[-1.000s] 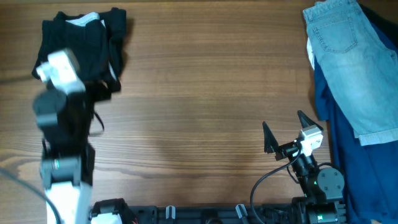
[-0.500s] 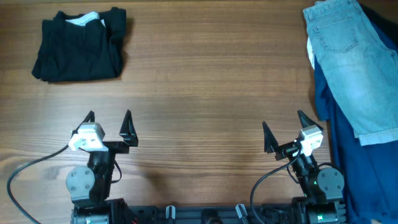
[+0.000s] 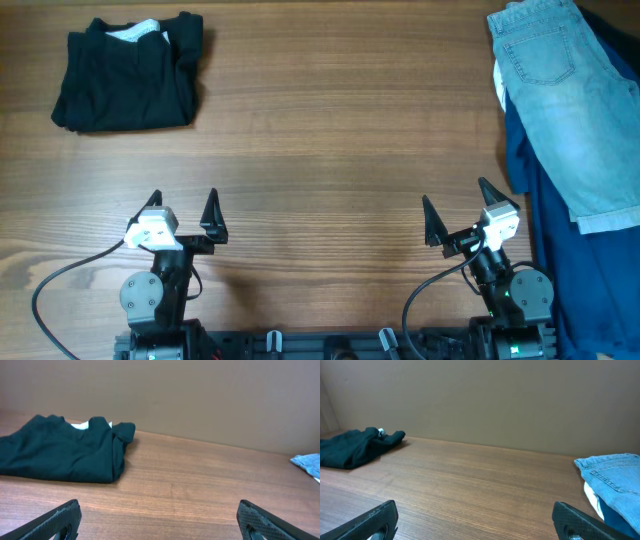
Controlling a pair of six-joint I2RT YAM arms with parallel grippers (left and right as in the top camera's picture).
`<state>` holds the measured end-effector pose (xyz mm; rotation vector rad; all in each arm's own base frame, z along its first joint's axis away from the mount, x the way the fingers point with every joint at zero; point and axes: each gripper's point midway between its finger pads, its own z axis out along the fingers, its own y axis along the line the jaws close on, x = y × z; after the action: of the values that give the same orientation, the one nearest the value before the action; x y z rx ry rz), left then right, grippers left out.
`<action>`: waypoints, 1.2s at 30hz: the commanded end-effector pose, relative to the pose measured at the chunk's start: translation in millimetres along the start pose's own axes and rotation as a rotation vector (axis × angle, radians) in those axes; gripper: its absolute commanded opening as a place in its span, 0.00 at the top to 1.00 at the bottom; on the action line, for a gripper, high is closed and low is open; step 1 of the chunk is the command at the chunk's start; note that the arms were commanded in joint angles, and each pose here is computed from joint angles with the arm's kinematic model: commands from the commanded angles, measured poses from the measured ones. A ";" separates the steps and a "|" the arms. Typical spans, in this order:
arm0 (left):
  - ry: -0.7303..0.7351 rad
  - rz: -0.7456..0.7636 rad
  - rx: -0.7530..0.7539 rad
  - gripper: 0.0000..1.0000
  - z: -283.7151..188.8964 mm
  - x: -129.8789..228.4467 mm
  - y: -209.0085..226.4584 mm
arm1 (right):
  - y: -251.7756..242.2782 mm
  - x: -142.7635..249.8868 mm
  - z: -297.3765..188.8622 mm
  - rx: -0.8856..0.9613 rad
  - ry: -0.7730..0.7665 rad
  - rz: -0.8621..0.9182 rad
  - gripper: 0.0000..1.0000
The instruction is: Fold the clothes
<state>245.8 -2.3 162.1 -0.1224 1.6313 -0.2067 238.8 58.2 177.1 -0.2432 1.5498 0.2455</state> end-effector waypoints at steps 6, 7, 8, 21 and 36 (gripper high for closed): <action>-0.006 0.015 -0.029 0.00 -0.3 1.0 5.8 | 0.2 -1.9 -0.3 0.000 -0.009 -0.004 0.00; -0.007 0.015 -0.029 0.00 -0.3 0.8 5.8 | 0.2 -1.9 -0.3 0.000 -0.009 -0.004 0.00; -0.007 0.015 -0.029 0.00 -0.3 0.8 5.8 | 0.2 -1.9 -0.3 0.000 -0.009 -0.004 0.00; -0.007 0.015 -0.029 0.00 -0.3 0.8 5.8 | 0.2 -1.9 -0.3 0.000 -0.009 -0.004 0.00; -0.007 0.015 -0.029 0.00 -0.3 0.8 5.8 | 0.1 -1.5 -0.2 0.000 -0.007 -0.003 0.00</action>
<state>245.9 0.9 161.8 -0.1370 1.6309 -0.1915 238.8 58.2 177.2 -0.2432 1.5494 0.2455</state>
